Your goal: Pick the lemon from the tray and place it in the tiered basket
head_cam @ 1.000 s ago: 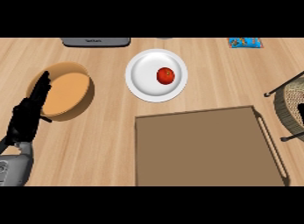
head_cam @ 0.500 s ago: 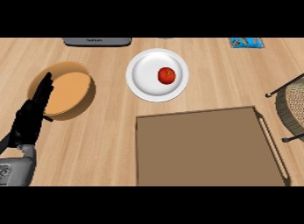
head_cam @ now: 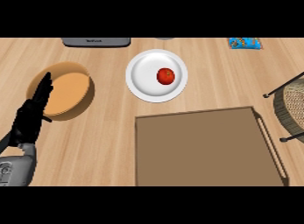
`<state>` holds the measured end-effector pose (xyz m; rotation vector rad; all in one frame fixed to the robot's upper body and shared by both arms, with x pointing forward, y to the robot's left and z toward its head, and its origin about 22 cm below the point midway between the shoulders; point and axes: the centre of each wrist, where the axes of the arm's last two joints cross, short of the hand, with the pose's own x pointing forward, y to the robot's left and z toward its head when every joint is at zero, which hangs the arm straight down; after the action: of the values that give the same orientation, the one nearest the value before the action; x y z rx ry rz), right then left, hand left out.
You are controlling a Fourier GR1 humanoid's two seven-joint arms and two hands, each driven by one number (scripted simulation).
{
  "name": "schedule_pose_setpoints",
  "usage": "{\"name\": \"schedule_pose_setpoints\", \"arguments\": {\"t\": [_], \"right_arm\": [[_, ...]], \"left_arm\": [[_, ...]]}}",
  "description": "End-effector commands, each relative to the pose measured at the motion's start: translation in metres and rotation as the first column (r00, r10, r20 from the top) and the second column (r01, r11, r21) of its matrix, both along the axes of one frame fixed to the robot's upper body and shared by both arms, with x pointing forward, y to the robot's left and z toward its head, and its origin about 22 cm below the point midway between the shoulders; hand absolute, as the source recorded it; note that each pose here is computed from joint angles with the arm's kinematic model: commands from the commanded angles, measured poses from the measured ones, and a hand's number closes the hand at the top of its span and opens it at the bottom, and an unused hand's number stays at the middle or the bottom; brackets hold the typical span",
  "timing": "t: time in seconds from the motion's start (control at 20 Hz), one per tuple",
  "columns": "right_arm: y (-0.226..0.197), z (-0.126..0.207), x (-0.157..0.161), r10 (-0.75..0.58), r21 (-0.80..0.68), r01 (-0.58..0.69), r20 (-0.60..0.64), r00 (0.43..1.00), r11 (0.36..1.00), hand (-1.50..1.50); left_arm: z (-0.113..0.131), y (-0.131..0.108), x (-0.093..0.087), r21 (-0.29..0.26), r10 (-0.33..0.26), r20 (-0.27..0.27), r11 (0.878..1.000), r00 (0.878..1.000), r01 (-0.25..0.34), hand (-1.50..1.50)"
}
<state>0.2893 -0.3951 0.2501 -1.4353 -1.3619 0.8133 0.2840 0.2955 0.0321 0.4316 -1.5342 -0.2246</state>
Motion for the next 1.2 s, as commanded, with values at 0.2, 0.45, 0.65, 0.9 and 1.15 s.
{"name": "schedule_pose_setpoints", "arguments": {"t": [0.2, 0.45, 0.65, 0.9, 1.15], "right_arm": [[-0.047, -0.033, 0.010, 0.051, 0.106, -0.038, -0.123, 0.991, 0.994, 1.50], [-0.062, -0.068, 0.006, 0.004, 0.350, 0.081, -0.233, 0.972, 0.933, -1.50], [-0.070, -0.074, 0.000, 0.043, 0.368, 0.040, -0.213, 0.976, 0.929, -1.50], [-0.073, -0.082, 0.016, 0.023, 0.519, -0.003, -0.033, 0.999, 0.855, -1.50], [-0.097, -0.038, -0.016, 0.008, 0.530, -0.052, 0.085, 0.996, 0.846, -1.50]], "left_arm": [[0.002, -0.001, 0.001, 0.004, -0.012, 0.004, 1.000, 1.000, 0.012, 0.00], [0.000, -0.007, -0.004, -0.006, -0.013, 0.004, 1.000, 1.000, 0.013, 0.00], [0.002, 0.015, -0.012, 0.012, 0.005, 0.018, 1.000, 1.000, -0.006, 0.00], [-0.001, -0.001, -0.001, -0.009, -0.008, -0.016, 1.000, 1.000, 0.008, 0.00], [0.020, -0.009, 0.000, -0.008, -0.008, -0.013, 1.000, 1.000, 0.008, 0.00]]}}
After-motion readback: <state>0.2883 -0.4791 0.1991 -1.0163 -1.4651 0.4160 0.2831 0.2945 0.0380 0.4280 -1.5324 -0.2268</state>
